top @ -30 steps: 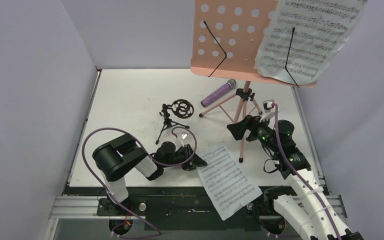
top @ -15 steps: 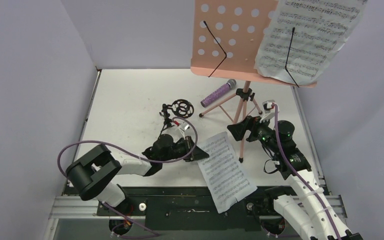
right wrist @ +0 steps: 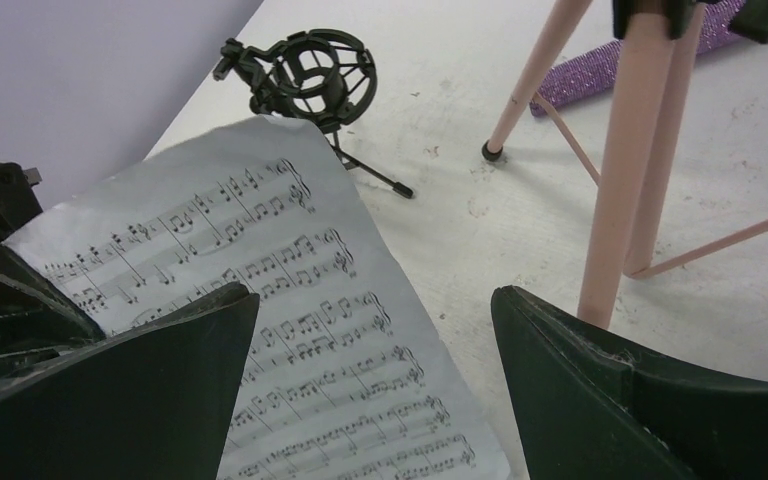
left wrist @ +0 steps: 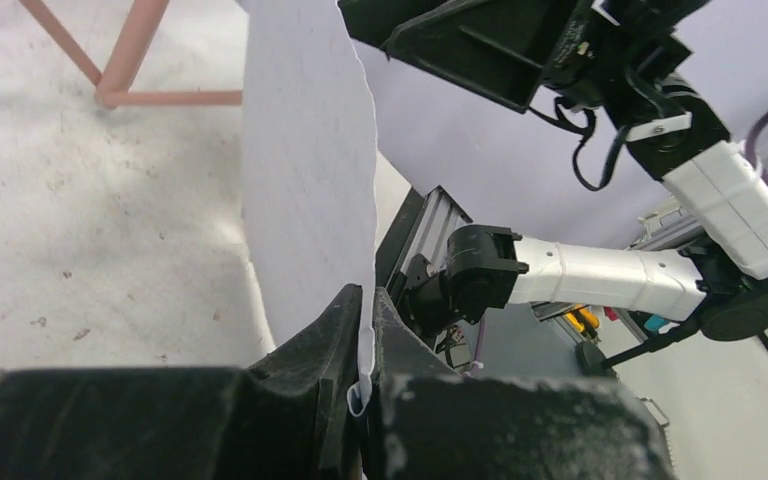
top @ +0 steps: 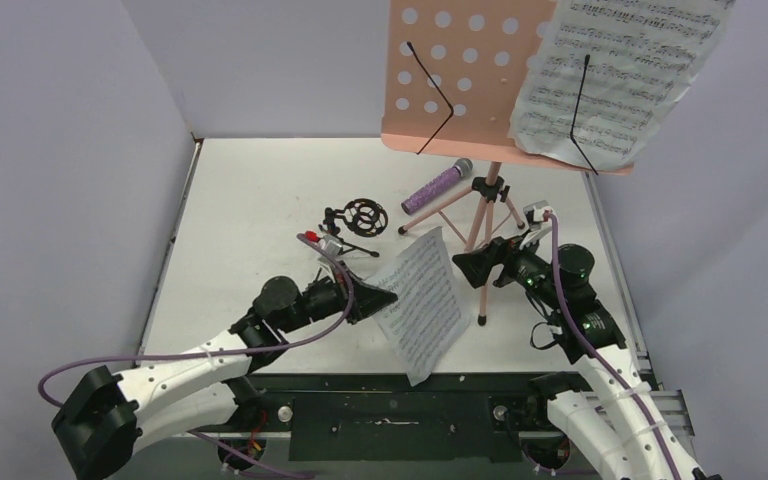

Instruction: Set up the instrument practice props

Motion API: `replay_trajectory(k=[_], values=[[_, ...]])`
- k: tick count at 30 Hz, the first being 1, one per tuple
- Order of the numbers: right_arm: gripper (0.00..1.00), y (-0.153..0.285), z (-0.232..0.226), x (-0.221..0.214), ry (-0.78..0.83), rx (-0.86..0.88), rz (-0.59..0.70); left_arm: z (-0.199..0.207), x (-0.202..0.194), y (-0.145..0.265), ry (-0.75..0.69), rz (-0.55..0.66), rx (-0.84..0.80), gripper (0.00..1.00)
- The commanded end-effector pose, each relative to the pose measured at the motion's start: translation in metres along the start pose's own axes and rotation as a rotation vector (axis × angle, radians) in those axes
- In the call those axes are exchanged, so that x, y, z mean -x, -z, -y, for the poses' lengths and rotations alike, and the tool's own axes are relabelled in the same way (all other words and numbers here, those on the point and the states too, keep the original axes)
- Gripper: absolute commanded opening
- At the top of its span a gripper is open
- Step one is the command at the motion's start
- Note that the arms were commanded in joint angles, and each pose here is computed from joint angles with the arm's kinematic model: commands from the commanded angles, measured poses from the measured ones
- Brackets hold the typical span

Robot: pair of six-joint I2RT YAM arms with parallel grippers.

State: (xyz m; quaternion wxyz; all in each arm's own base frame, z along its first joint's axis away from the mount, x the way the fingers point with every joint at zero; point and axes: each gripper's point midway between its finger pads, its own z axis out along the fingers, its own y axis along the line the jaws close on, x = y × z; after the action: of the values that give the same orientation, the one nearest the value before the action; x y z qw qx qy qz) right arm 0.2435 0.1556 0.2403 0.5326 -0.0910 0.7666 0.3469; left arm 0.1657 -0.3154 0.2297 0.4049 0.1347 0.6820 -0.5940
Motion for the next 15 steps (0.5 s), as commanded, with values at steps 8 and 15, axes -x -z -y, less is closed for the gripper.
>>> replay_trajectory(k=[8,15], values=[[0.9,0.008,-0.043,0.025,0.13,0.21,0.096,0.037,0.033,0.04,-0.176,0.161,-0.095,0.0],[0.9,0.007,-0.048,0.022,0.141,0.258,0.098,0.059,0.037,0.046,-0.215,0.138,-0.169,0.0]])
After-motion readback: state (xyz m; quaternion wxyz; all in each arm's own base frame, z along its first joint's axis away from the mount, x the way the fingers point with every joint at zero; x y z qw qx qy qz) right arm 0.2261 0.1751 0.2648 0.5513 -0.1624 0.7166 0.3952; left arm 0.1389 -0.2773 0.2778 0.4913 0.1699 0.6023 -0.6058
